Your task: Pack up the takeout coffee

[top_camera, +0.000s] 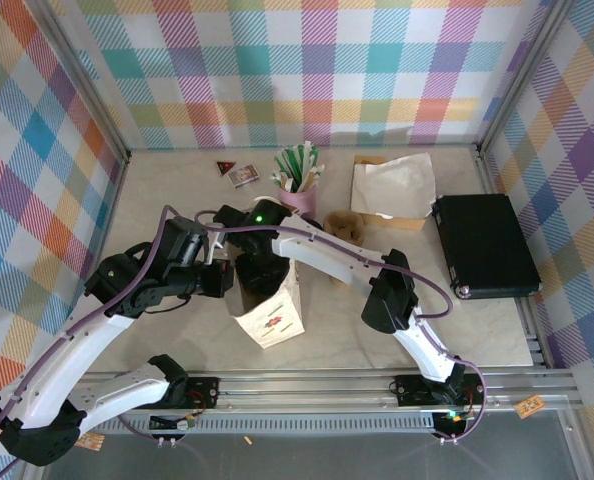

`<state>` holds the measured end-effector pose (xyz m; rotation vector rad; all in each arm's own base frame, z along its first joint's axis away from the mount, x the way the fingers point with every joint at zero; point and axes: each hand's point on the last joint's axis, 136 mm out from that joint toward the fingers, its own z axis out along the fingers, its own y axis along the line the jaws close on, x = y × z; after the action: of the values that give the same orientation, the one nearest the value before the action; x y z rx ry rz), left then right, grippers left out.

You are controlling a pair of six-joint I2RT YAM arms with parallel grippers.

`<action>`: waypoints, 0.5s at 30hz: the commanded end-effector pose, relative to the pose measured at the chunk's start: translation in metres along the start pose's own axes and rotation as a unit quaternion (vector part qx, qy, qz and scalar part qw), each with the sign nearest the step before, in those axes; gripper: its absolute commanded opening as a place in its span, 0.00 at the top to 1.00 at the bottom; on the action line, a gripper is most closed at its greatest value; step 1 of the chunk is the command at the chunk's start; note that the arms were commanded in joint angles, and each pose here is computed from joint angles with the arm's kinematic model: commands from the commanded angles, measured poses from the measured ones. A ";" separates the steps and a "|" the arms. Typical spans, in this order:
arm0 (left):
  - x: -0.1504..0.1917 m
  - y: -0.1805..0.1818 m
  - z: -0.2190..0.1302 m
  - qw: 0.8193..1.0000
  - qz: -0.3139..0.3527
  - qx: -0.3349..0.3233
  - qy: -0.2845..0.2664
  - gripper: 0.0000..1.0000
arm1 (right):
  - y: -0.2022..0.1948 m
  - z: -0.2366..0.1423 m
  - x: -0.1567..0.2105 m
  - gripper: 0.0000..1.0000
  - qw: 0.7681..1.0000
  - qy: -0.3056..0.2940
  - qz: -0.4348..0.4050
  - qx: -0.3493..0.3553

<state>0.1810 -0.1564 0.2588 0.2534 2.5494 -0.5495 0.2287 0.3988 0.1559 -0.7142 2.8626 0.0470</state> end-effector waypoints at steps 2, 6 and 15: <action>0.006 -0.007 0.008 1.000 0.013 0.014 0.022 1.00 | 0.006 -0.046 -0.026 0.25 0.996 -0.089 0.017 -0.020; 0.010 -0.010 0.008 0.999 0.025 0.017 0.029 1.00 | 0.005 -0.049 -0.032 0.28 0.995 -0.093 0.028 -0.026; 0.012 -0.015 0.011 0.998 0.041 0.027 0.041 1.00 | 0.010 -0.055 -0.037 0.30 0.993 -0.098 0.040 -0.050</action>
<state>0.1779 -0.1644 0.2581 0.3247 2.5493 -0.5710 0.2504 0.4061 0.1843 -0.6029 2.7933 0.1368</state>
